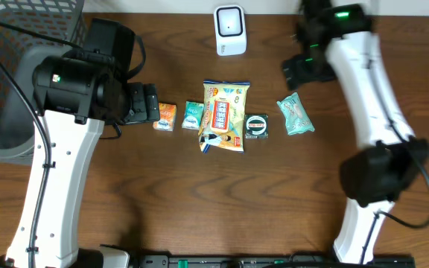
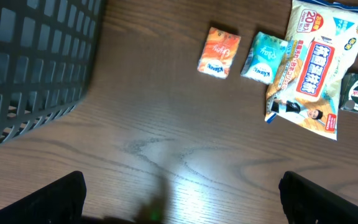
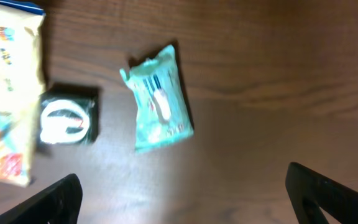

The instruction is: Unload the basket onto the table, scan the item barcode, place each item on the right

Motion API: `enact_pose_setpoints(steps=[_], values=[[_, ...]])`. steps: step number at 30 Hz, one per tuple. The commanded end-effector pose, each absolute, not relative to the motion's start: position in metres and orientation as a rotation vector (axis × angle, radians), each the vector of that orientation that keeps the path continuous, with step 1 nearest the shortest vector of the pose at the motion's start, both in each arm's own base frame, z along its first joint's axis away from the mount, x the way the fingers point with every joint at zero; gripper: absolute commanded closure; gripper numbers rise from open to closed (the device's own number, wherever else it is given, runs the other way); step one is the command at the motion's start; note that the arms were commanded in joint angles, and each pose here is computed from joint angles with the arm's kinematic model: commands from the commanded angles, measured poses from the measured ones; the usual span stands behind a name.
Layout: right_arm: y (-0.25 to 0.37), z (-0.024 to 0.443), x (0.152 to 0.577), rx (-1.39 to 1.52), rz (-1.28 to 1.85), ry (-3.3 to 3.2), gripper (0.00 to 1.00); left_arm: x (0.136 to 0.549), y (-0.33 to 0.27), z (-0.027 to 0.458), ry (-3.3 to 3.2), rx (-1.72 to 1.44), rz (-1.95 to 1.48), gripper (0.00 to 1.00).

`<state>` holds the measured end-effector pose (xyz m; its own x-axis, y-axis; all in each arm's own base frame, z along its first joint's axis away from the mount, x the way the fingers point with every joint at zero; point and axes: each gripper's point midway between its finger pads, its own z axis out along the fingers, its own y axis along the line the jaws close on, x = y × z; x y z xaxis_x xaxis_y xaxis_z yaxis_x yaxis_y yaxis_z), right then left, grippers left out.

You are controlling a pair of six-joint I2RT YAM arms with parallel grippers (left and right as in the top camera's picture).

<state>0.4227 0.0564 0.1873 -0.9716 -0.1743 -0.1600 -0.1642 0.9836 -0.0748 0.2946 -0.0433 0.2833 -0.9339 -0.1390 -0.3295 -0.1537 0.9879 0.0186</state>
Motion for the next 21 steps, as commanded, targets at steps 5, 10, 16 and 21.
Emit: enact_pose_setpoints(steps=[5,10,16,21], values=[[0.042,0.200,0.415,-0.270,0.369,2.930,0.30,0.294,-0.042,0.282,2.805,-0.219,0.072,0.02],[0.033,0.168,0.416,-0.233,0.389,2.964,0.36,0.294,-0.042,0.282,2.805,-0.219,0.072,0.02],[0.036,0.119,0.419,-0.247,0.386,2.980,0.38,0.293,-0.042,0.282,2.805,-0.219,0.072,0.02],[0.040,0.080,0.418,-0.258,0.392,2.973,0.43,0.294,-0.042,0.282,2.805,-0.219,0.072,0.02]])
